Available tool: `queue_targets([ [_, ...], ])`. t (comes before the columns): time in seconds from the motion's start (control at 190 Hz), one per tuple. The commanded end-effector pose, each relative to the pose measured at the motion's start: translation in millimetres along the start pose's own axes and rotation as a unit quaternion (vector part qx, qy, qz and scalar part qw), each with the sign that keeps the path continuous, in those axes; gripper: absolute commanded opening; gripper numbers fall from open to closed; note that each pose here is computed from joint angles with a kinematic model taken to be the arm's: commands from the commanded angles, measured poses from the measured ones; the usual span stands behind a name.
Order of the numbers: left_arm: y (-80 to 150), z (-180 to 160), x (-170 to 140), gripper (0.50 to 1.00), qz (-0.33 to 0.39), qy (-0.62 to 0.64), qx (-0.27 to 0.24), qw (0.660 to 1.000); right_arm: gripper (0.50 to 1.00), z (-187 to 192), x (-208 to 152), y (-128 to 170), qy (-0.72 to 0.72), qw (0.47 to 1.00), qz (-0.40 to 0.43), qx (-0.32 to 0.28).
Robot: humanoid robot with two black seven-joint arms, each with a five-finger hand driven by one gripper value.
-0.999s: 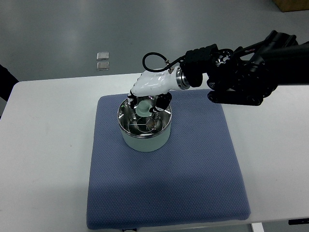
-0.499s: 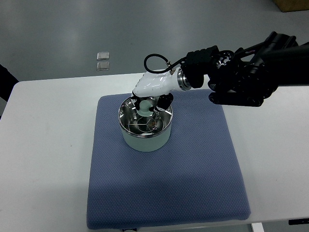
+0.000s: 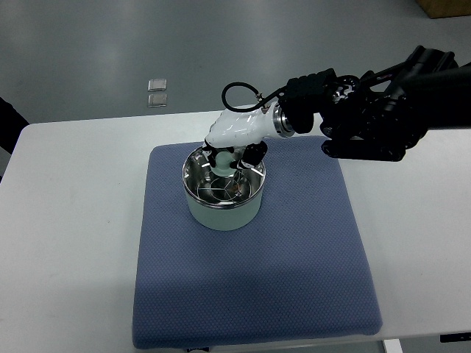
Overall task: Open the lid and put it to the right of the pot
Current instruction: 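Close the right hand's fingers around the mint-green lid knob, then lift the glass lid up off the pot with the right hand, then lower the lid onto the mat beside the pot and release it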
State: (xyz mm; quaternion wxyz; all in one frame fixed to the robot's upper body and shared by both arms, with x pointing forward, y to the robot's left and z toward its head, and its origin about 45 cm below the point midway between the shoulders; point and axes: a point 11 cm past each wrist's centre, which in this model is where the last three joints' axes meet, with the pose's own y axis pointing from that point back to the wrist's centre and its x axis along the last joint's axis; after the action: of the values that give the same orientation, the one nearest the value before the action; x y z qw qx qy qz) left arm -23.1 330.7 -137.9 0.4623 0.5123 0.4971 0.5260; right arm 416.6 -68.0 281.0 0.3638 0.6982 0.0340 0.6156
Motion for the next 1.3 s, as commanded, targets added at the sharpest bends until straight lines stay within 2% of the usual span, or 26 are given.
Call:
queue_targets([
  [0.0, 0.0, 0.0, 0.0, 1.0, 0.0, 0.0, 0.0, 1.0, 0.5, -3.3, 7.5, 2.4, 0.008, 1.0, 0.002, 0.005],
  [0.515, 0.0, 0.0, 0.0, 1.0, 0.0, 0.0, 0.0, 1.0, 0.5, -2.5, 29.0, 19.5, 0.022, 1.0, 0.02, 0.005],
  [0.725, 0.0, 0.0, 0.0, 1.0, 0.0, 0.0, 0.0, 1.0, 0.5, 14.5, 40.0, 40.8, 0.021, 0.999, 0.034, -0.019],
  [0.731, 0.0, 0.0, -0.2, 1.0, -0.001, 0.0, 0.0, 1.0, 0.5, 23.1, 42.4, 49.5, 0.019, 0.999, 0.039, -0.031],
  [0.794, 0.0, 0.0, 0.0, 1.0, 0.0, 0.0, 0.0, 1.0, 0.5, 31.4, 43.2, 59.0, 0.016, 0.998, 0.041, -0.042],
  [0.846, 0.0, 0.0, 0.0, 1.0, 0.0, 0.0, 0.0, 1.0, 0.5, 31.4, 43.2, 59.0, 0.016, 0.998, 0.041, -0.042],
  [0.862, 0.0, 0.0, 0.0, 1.0, 0.0, 0.0, 0.0, 1.0, 0.5, 41.9, 36.6, 69.0, 0.011, 0.998, 0.037, -0.056],
  [1.02, 0.0, 0.0, 0.0, 1.0, 0.0, 0.0, 0.0, 1.0, 0.5, 59.6, 20.2, 90.9, 0.001, 0.997, 0.028, -0.077],
  [1.267, 0.0, 0.0, 0.0, 1.0, 0.0, 0.0, 0.0, 1.0, 0.5, 72.8, -6.0, 105.8, -0.017, 0.995, 0.016, -0.092],
  [1.293, 0.0, 0.0, 0.0, 1.0, 0.0, 0.0, 0.0, 1.0, 0.5, 75.2, -18.9, 107.7, -0.027, 0.995, 0.009, -0.095],
])
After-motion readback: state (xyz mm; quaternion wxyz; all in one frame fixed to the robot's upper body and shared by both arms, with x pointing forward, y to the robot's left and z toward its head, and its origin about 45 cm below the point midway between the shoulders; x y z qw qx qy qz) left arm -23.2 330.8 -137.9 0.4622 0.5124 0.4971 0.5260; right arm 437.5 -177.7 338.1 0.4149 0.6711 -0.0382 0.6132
